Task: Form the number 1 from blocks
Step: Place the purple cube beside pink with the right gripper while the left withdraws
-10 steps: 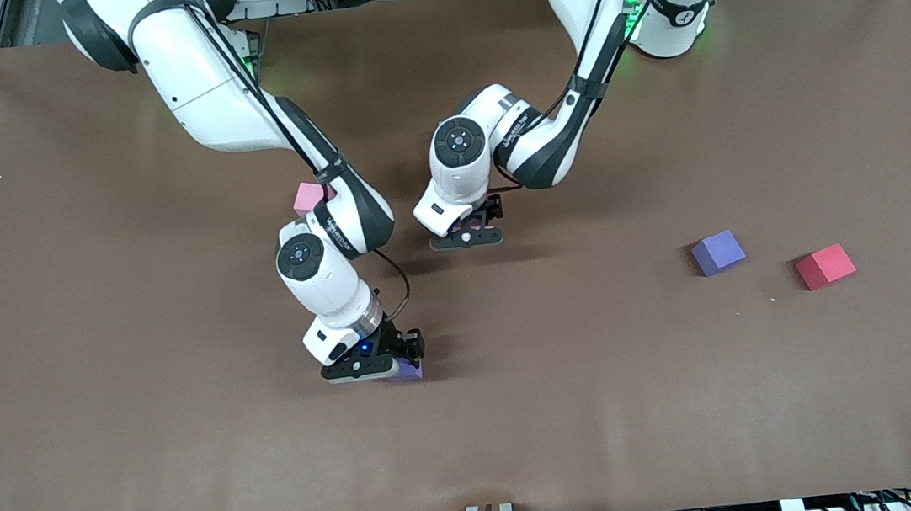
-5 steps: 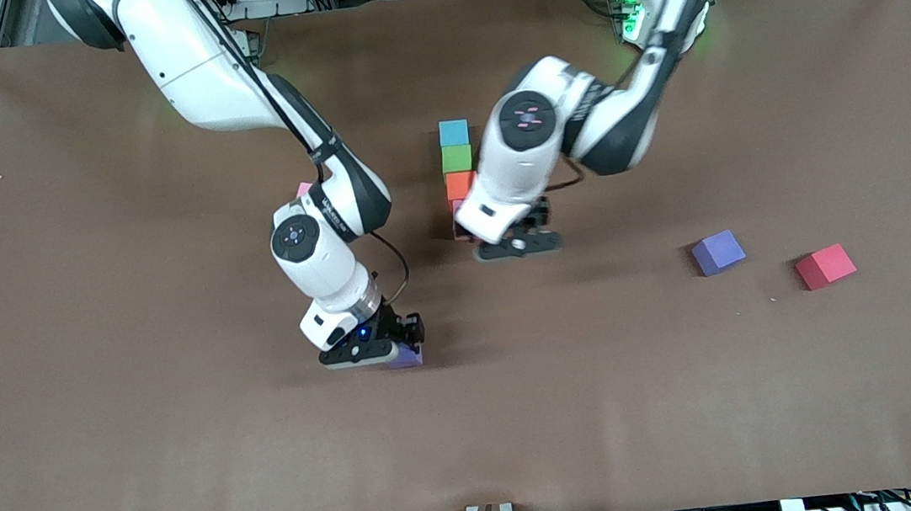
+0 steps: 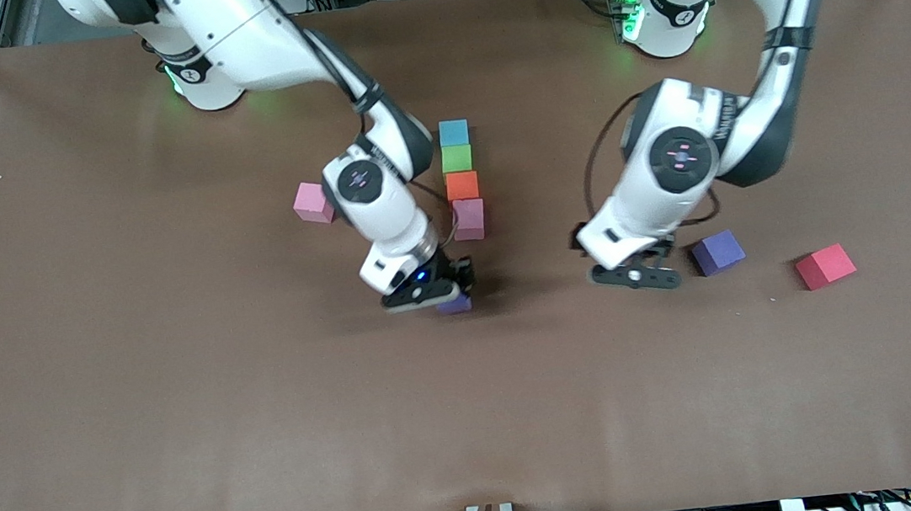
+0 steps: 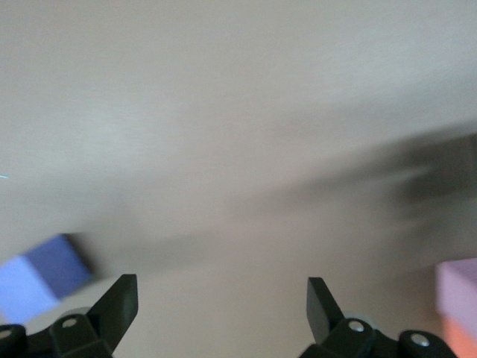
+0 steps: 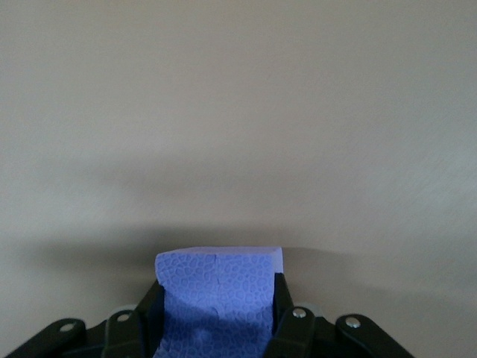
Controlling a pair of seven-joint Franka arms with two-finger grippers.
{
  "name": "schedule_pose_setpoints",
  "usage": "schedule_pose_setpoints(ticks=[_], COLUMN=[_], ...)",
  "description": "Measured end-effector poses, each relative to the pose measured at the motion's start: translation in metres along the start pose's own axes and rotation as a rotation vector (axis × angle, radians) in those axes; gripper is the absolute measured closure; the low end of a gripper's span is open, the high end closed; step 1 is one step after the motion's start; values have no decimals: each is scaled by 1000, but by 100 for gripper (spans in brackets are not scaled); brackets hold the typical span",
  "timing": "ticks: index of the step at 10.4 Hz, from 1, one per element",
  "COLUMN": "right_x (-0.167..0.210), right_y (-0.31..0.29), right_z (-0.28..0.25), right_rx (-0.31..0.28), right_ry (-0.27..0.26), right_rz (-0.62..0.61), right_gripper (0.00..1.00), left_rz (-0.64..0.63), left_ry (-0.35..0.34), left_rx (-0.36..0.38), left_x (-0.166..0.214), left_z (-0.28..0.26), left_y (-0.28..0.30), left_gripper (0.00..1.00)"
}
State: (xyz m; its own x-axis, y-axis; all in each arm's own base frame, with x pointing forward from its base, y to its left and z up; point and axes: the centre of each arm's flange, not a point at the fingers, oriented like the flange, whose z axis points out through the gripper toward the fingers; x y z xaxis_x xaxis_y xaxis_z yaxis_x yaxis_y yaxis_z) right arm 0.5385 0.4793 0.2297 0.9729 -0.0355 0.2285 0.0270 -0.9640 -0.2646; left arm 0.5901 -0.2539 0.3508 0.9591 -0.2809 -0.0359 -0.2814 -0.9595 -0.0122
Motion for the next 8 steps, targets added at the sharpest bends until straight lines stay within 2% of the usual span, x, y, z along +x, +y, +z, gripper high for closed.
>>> schedule_pose_setpoints(ticks=[3,5,8], right_x=[-36,-54,-67], right_y=[-26,-29,-19], right_z=[7,14,5], right_rx=[-7,-21,-39], right_ry=[-32,-54,-74], right_rz=[19,13,16], right_gripper=[41,41,41], left_rz=[118,150,168], left_ry=[7,-26,-35], left_rx=[4,2,0], left_x=[-12,-23,-31], left_z=[-38,-82,-154], left_y=[-72,-110,-135], left_gripper=[0,0,0])
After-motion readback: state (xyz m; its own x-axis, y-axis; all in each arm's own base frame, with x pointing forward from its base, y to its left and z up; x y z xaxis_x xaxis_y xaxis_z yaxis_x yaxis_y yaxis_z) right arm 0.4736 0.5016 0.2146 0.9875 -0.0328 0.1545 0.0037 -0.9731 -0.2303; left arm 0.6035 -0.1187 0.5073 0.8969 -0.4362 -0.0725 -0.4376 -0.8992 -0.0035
